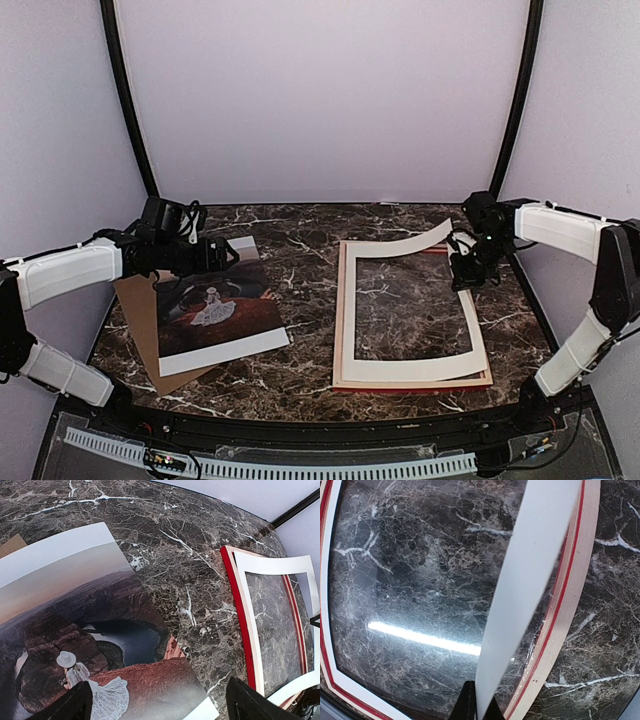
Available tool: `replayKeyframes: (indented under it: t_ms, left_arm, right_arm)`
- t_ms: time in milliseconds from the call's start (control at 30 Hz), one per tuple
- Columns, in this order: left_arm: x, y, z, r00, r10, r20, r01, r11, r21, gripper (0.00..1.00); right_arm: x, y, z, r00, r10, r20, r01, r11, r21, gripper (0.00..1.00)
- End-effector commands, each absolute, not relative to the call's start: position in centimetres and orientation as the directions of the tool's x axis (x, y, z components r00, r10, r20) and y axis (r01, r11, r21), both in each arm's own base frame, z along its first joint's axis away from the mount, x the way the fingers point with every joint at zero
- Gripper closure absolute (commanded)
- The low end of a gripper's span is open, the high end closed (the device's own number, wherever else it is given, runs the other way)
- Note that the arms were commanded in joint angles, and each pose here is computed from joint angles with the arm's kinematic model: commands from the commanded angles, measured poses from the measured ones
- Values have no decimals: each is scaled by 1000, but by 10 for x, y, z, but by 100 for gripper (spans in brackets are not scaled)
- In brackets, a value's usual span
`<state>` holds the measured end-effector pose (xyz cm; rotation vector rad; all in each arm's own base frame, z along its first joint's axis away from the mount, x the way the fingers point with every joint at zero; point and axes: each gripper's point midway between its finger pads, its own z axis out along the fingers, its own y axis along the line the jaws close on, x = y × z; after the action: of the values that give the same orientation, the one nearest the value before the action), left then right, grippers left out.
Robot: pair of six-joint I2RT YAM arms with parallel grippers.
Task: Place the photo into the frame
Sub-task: Place the mat board on the glass panel.
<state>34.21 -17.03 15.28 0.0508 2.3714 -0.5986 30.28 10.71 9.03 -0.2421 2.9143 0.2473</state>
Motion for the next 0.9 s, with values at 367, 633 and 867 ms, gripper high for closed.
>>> replayKeyframes:
  t_ms: [367,633,867]
  left_arm:
    - [342,-171,158,-764,-112,-636,198,897,-396,4]
    - [342,-172,158,-766,-114,-633,198,894,-401,4]
    - [343,-172,160,-763,-115,-636,201,893,-402,4]
  right_arm:
    - [307,119,81,-964,-181,-193,-212,965,154,87]
    - [307,115,80,-968,-155,-197,-183,973,137,80]
    - [292,113,81,-969,-103,-224,-144,974,172,78]
